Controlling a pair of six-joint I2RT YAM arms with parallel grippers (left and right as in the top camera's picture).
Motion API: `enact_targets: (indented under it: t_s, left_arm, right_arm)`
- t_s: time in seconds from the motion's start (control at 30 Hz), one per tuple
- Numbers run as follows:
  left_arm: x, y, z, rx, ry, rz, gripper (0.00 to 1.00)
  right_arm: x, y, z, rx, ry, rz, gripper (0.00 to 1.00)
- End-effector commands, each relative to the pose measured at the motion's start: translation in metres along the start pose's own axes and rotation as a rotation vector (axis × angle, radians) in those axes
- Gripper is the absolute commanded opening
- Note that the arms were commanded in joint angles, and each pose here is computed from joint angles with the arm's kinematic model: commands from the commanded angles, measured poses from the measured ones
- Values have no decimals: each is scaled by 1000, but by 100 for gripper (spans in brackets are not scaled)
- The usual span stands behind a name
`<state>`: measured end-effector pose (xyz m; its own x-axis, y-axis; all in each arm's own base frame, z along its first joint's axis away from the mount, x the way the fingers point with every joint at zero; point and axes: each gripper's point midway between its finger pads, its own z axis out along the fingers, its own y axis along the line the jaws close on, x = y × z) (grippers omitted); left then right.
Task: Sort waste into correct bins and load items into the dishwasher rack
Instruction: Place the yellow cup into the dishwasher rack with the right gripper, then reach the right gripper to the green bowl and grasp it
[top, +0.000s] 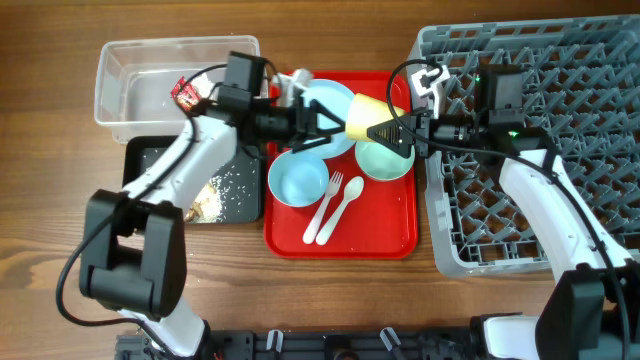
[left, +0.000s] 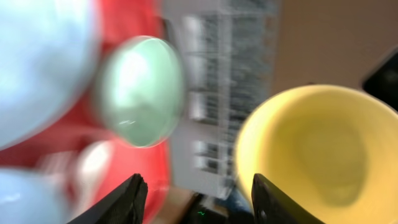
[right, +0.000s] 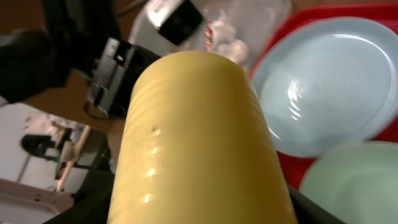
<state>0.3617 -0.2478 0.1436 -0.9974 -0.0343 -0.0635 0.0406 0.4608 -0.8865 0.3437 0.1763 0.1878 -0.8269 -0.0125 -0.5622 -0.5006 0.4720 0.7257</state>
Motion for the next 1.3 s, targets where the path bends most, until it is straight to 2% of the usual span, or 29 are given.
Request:
enact_targets:
  t_s: [0.0,0.03,0.13,0.17,0.27,0.37,0.47,0.6,0.77,0.87,0.9,1.0,1.03,1.07,1.1,1.23,1.27]
  left_arm:
    - [-17,25,-44,-188,-137,92,56]
    - [-17,31,-58,-240,-167,63,56]
    - [-16,25,-87,-273,-217,86,56]
    - [-16,24,-97,-296,-242,89,56]
    - [-18,32,-134,-492,-368,97,58]
    - [-15,33,-145,-550,-400,96,59]
    - [-14,33,-145,-551,-396,92,59]
    - [-12,34,-145,-553,-390,87,60]
    - [-12,34,-145,-554,-390,87,60]
    - [-12,34,-145,-554,-390,87,60]
    - [-12,34,-145,-554,-390,87,60]
    - [-12,34,-145,-553,-390,87,60]
    - [-12,34,-145,-553,-390,87,60]
    - [-12,34,-145,-553,-390,87,60]
    - [-12,34,-145,-553,-390,87,61]
    - [-12,34,-145,-554,-390,87,62]
    - [-12,34,-145,-554,-390,87,62]
  right_arm:
    - [-14,-7,-24,204,-51,-26,4]
    - [-17,-8,-37,279,-61,-11,4]
    - [-20,-17,-77,507,-57,57,4]
    - [-20,-22,-97,613,-48,94,4]
    - [-20,-33,-161,869,-49,189,4]
    - [-15,-50,-222,1052,-107,328,4]
    - [3,-74,-278,1137,-139,527,4]
    - [46,-124,-348,1292,-192,851,4]
    - [94,-165,-390,1365,-185,1078,4]
    - [109,-185,-389,1357,-133,1137,5]
    - [112,-191,-387,1354,-118,1149,9]
    - [126,-215,-375,1314,-53,1198,32]
    - [124,-218,-370,1280,-58,1201,58]
    - [122,-218,-368,1265,-65,1198,79]
    - [118,-215,-364,1233,-76,1198,82]
    - [87,-191,-367,1182,-139,1151,84]
    - [62,-178,-360,1122,-174,1056,84]
